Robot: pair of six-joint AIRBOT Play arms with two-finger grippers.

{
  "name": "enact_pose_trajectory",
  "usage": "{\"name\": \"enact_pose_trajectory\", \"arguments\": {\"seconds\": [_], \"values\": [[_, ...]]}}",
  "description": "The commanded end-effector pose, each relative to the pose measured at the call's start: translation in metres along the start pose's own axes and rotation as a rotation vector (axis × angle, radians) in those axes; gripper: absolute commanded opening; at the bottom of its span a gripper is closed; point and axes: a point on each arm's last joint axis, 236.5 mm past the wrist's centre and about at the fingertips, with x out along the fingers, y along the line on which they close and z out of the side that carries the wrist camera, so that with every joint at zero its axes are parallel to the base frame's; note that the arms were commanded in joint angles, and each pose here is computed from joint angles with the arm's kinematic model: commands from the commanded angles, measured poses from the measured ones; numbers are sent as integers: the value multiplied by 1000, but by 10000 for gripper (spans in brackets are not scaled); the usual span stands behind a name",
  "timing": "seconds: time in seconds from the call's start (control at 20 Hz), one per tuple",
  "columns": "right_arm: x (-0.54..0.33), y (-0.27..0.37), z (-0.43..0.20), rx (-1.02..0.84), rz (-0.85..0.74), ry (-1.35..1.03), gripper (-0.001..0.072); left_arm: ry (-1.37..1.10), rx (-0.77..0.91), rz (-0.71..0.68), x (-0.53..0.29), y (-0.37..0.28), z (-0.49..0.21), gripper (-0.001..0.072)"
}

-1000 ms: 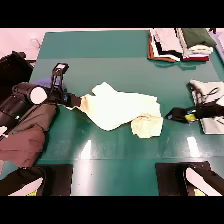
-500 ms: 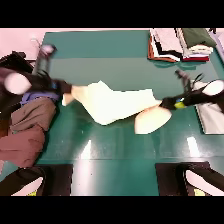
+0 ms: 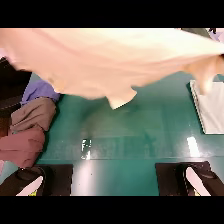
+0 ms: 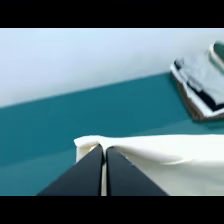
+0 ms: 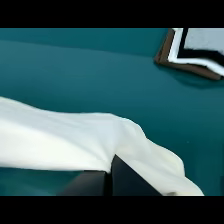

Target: Fold the shirts.

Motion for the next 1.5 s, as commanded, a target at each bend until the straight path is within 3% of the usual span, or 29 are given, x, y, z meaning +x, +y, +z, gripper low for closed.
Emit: {"name": "enact_pose_trajectory", "arguments": {"seconds": [0.0, 0.15, 0.4, 0.55, 0.7, 0.75, 0.8, 0.85, 1.15, 1.45], "values": [[-45, 6, 11, -20, -58, -25, 21, -103, 14, -23, -27, -6, 34, 21], [-22, -2, -10, 56, -24, 109, 21, 73, 20, -35, 30, -7, -18, 21], [86, -7, -116, 240, 130, 549, 21, 603, 22, -58, 166, -6, -211, 21], [152, -37, -184, 292, 61, 731, 21, 789, 9, -53, 231, -2, -316, 21], [205, -65, -202, 354, 29, 753, 22, 830, -30, -10, 266, 19, -364, 23], [216, -74, -197, 376, 27, 743, 127, 835, -66, 17, 267, 31, -368, 35], [225, -82, -189, 399, 32, 726, 415, 834, -104, 33, 264, 42, -366, 314], [230, -88, -177, 427, 47, 705, 485, 846, -157, 47, 258, 53, -363, 433], [199, -86, -160, 421, 87, 669, 443, 1016, -340, -28, 188, 57, -377, 434], [177, -61, -176, 385, 78, 599, 444, 1219, -494, -53, 81, -17, -500, 434]]}}
